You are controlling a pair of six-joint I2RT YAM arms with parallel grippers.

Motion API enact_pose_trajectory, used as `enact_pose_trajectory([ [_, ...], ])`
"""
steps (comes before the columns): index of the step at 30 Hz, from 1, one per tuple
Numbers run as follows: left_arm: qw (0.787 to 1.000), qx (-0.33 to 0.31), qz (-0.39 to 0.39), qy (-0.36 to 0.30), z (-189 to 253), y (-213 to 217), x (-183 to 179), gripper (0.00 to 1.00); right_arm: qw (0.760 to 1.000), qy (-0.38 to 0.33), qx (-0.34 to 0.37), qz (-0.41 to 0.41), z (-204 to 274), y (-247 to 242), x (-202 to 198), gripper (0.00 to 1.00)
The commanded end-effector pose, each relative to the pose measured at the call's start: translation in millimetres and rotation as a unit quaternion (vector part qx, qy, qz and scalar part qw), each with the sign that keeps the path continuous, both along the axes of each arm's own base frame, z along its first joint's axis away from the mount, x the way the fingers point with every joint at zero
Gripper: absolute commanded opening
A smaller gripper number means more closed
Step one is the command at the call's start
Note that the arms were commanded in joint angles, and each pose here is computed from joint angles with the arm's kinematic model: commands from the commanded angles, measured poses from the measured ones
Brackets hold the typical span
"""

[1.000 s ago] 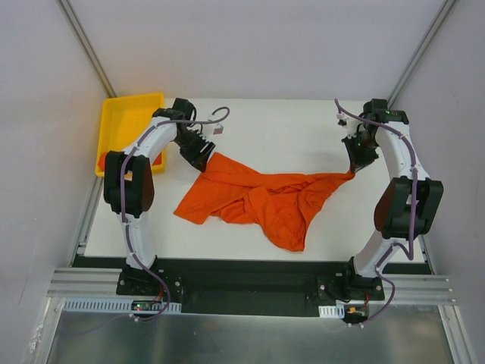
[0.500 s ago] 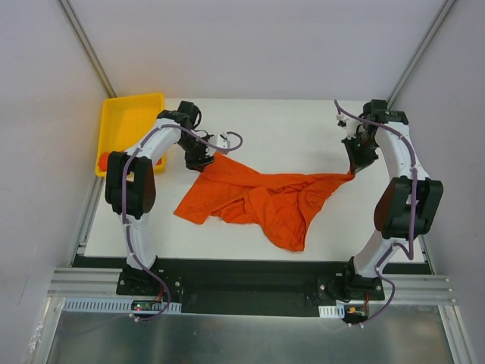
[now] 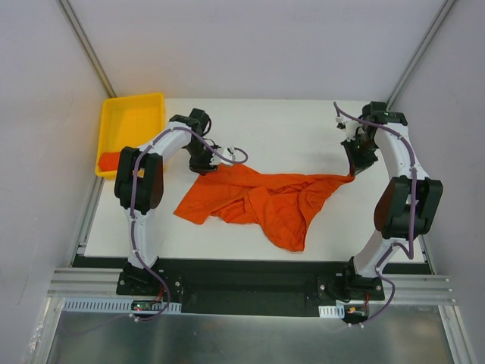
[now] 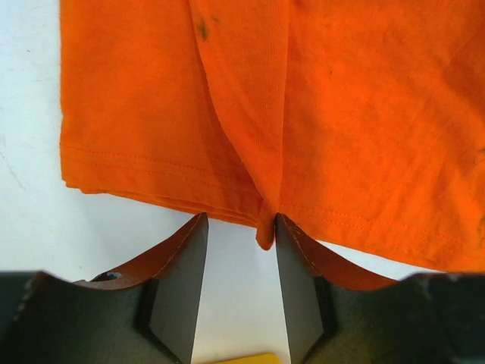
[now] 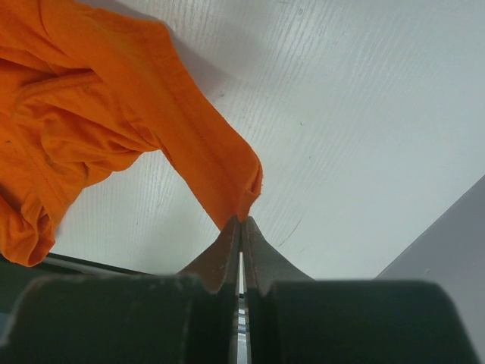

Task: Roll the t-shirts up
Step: Flatten out the T-shirt at the center of the board.

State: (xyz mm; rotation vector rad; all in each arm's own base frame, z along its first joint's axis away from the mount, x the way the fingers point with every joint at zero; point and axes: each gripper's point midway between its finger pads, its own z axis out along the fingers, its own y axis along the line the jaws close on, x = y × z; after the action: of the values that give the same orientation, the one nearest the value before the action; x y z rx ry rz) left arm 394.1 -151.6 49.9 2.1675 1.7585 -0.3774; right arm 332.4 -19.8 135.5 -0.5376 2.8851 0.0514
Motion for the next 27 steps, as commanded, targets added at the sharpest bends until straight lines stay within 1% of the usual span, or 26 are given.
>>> enact_pose_trajectory([
  [1, 0.999, 0.018, -0.038, 0.01, -5.0, 6.4, -9.8, 0.38, 1.0, -0.008, -0.011, 0.002, 10.0, -2.5, -2.7, 0.01],
  [6, 0.998, 0.037, -0.045, 0.012, -12.4, 12.8, -9.1, 0.31, 1.0, -0.007, -0.01, 0.003, 9.9, -1.3, -0.2, 0.01],
  [7, 0.998, 0.041, -0.046, 0.011, -13.0, 14.1, -8.7, 0.29, 1.0, -0.008, -0.01, 0.002, 10.3, -1.8, 0.1, 0.01],
  [11, 0.998, 0.036, -0.045, 0.012, -10.9, 12.4, -8.6, 0.24, 1.0, -0.004, -0.008, 0.002, 7.9, -1.3, 0.3, 0.01],
  [20, 0.998, 0.027, -0.025, 0.045, -9.2, 9.3, -23.8, 0.2, 1.0, 0.001, 0.002, -0.001, 3.1, 2.1, 5.4, 0.01],
  [27, 0.997, 0.019, 0.017, 0.068, -10.4, 3.8, -26.5, 0.18, 1.0, -0.006, 0.007, 0.003, 4.7, 6.8, 17.0, 0.01],
])
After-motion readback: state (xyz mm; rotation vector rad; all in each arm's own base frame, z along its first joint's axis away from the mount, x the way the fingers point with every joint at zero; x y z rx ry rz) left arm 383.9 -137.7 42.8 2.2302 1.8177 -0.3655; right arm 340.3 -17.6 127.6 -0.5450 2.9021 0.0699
